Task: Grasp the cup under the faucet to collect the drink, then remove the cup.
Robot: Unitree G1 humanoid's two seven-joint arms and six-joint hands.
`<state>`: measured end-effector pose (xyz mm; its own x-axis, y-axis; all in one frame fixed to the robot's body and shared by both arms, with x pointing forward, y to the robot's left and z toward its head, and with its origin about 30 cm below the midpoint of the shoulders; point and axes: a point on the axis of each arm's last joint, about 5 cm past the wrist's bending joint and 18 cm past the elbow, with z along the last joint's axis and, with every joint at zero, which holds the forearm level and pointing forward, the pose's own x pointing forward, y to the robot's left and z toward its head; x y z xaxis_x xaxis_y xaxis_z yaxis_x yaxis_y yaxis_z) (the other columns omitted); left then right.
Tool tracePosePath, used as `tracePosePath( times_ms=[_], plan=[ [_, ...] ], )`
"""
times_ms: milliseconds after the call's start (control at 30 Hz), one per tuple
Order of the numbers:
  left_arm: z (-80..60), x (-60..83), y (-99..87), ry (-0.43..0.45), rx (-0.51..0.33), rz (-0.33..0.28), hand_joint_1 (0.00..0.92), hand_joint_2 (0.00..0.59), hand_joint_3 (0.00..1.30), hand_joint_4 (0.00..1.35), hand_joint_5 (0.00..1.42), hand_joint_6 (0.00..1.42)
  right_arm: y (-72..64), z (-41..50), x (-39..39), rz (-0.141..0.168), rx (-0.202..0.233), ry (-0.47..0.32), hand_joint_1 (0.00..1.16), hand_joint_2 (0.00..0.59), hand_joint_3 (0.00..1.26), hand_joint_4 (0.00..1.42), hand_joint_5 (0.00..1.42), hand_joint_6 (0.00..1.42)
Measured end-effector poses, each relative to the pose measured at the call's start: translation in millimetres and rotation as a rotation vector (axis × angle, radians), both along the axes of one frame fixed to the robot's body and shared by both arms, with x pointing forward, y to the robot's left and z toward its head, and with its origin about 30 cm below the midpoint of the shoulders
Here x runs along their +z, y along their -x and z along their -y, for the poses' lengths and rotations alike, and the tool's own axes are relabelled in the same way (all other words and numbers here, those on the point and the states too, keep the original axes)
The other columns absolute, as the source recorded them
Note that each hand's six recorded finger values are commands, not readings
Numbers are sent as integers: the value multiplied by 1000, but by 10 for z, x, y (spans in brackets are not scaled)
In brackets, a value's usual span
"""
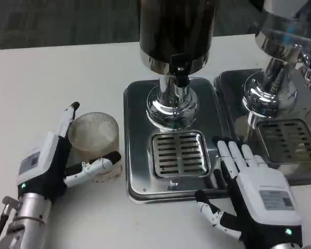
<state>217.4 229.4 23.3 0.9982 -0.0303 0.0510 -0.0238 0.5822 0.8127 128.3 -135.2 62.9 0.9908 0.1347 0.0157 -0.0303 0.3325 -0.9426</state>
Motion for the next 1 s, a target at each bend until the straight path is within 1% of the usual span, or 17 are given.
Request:
tracePosePath(
  times_ms=[67,133,200,233,300,333,467,600,667,800,867,1000],
  plan=[
    [6,-1,-7,-4,0,-2,209,6,19,96,428,636,0,-1,0,0,-1,-1,383,384,0,0,0,78],
    [10,21,-38,-6,4,16,236,3,114,208,544,780,-1,-1,0,0,-4,-1,382,384,0,0,0,78],
    [16,32,-54,-5,6,26,252,7,200,308,622,864,-1,-3,0,0,-6,-3,381,384,0,0,0,79],
    [19,41,-67,-6,5,29,281,13,245,362,662,905,-2,-2,0,0,-7,-3,381,384,0,0,0,79],
    [28,38,-70,-5,6,32,319,22,318,455,736,962,-2,-1,0,-1,-9,-3,381,383,0,0,0,79],
    [32,48,-84,-5,11,48,333,26,349,493,765,983,-2,0,0,-1,-9,-4,382,381,0,0,0,79],
    [49,25,-64,-21,11,73,385,48,450,598,857,1053,-3,0,0,-2,-11,-5,386,378,0,0,0,81],
    [50,-19,-8,-31,33,107,397,67,506,660,909,1078,-5,2,1,-2,-12,-8,389,377,0,0,0,82],
    [49,-34,13,-33,40,114,401,69,519,677,922,1096,-6,5,1,-4,-13,-10,390,376,0,0,0,84],
    [51,-89,82,-43,71,145,418,76,554,698,956,1107,-14,15,4,-6,-12,-12,393,377,0,0,0,90],
    [59,-103,94,-49,83,157,412,81,561,714,961,1115,-29,19,11,-4,-10,-11,395,379,0,0,0,92],
    [68,-119,108,-56,97,176,432,86,573,722,981,1159,-46,18,19,-2,-7,-12,399,382,0,0,0,95]
  ],
)
